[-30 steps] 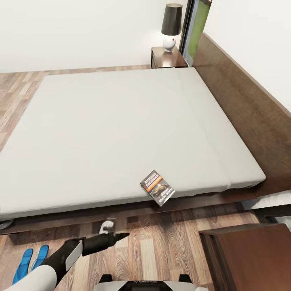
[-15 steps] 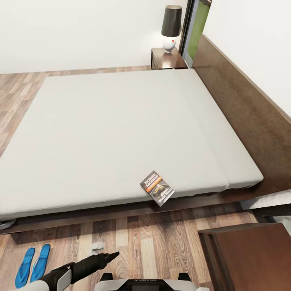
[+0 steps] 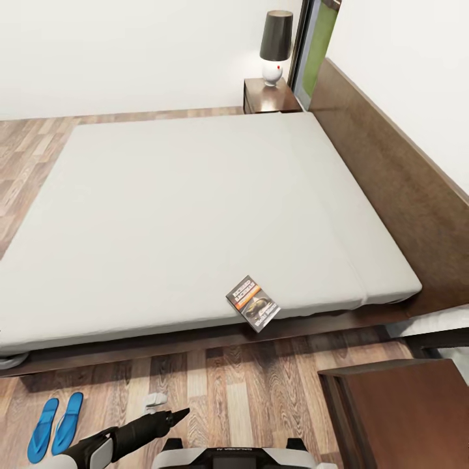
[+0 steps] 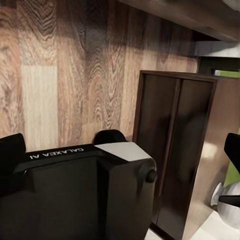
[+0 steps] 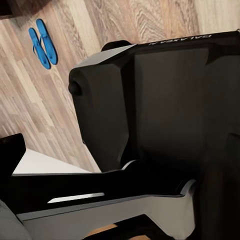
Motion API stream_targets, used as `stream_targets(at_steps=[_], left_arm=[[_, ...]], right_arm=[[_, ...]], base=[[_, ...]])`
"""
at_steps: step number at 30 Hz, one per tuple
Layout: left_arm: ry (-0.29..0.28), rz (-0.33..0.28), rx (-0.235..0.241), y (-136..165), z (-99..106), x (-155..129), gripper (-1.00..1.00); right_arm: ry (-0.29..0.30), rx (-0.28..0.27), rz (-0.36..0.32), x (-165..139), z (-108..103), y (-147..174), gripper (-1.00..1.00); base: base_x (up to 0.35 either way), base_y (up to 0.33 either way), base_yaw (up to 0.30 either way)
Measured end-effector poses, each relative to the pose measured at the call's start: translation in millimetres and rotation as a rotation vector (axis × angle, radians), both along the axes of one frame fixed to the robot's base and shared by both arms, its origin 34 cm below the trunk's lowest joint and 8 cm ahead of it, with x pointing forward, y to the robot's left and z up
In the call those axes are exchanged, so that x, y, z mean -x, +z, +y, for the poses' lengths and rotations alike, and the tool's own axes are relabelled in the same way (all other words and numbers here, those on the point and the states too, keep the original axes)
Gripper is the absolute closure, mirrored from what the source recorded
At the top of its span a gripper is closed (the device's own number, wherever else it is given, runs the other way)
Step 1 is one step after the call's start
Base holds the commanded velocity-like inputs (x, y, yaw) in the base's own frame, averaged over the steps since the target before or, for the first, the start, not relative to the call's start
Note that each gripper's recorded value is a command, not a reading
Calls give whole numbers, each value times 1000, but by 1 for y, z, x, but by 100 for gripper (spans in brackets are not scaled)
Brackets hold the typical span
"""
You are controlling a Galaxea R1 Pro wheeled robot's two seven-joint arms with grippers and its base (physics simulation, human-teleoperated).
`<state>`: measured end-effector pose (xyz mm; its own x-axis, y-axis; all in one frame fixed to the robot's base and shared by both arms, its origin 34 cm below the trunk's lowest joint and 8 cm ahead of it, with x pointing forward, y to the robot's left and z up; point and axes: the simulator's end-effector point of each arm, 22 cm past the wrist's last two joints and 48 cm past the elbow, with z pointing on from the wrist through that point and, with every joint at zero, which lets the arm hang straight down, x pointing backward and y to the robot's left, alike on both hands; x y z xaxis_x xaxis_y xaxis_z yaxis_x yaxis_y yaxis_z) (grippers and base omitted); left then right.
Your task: In the bedroom, move the book from the bed onto either nightstand, and place the two sandals side by side next to the bed.
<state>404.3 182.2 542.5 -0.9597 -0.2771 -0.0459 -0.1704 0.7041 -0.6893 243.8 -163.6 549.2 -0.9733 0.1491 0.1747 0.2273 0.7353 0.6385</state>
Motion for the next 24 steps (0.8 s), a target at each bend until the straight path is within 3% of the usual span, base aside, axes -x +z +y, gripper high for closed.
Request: stream_targets(at_steps=[24], left_arm=[[1,2,1,8,-1,3,-100]], right_arm=[[-5,11,-9,-4,-3,6,-100]], base=[[0,0,0]])
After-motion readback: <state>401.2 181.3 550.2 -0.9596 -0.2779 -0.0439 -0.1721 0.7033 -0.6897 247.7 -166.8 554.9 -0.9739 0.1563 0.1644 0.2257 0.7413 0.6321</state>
